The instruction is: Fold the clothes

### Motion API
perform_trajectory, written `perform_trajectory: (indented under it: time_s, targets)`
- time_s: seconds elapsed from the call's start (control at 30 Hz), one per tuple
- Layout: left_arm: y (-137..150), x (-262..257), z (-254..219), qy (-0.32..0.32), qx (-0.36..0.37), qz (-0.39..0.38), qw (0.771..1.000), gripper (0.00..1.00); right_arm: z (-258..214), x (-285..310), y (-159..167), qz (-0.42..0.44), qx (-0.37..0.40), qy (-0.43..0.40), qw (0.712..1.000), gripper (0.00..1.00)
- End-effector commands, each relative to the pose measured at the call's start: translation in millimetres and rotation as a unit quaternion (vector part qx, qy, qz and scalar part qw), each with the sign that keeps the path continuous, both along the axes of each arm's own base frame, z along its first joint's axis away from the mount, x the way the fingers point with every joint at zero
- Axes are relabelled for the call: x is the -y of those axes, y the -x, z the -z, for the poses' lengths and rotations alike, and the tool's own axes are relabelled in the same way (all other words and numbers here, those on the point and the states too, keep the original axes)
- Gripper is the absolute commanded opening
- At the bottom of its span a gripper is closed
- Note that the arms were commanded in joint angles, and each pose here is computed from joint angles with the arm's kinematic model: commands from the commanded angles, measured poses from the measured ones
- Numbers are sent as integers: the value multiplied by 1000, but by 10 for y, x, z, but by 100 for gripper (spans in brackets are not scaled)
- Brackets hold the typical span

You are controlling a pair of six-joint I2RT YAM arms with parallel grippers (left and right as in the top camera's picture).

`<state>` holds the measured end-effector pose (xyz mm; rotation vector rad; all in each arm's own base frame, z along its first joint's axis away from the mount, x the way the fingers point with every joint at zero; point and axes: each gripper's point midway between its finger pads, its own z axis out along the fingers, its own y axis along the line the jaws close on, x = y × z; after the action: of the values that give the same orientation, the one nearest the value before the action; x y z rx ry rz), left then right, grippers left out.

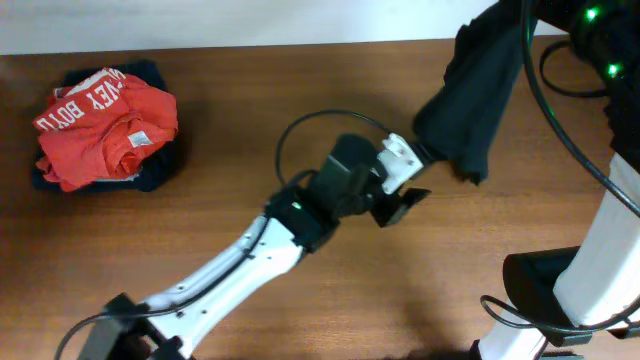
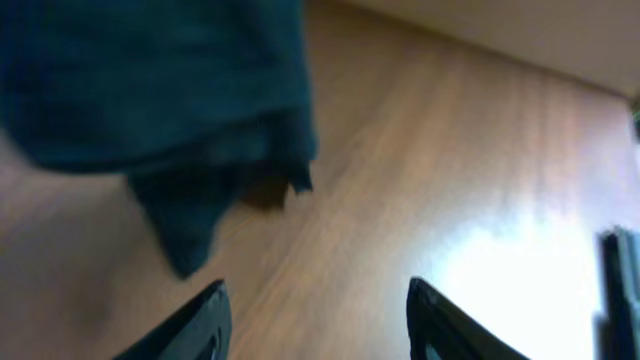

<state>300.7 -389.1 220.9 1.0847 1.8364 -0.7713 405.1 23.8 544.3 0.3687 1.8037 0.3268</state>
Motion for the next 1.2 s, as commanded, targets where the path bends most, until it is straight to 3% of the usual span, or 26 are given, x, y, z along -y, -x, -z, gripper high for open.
perform_trajectory:
  time_s: [0.0,0.17,0.2,0.33,0.53,0.6,0.87,1.17]
  targets:
    - [-231,129,170,-14,22,-82,996,57,-53,-126,38,-35,8,-14,999,4]
    - [-504,107,397,-34,49,-147,987,58,-44,-207,51,-60,6,-14,998,4]
    - [-546,92,431,-36,50,-153,986,64,-33,-211,54,-61,4,-14,998,4]
    - [-706,-48,489,-44,48,-176,982,65,-10,-237,64,-71,-1,-6,997,4]
    - [-1116,-655,371,-15,-4,-273,962,65,-37,-410,98,-121,4,-18,992,4]
    - [-1185,-820,322,-6,-20,-274,962,65,-70,-463,106,-136,10,-22,990,4]
    - [-890,-669,326,28,-101,-153,983,65,-222,-565,98,-155,40,-31,987,4]
    - [-569,-244,265,28,-78,-105,991,64,-226,-567,98,-156,41,-31,986,4]
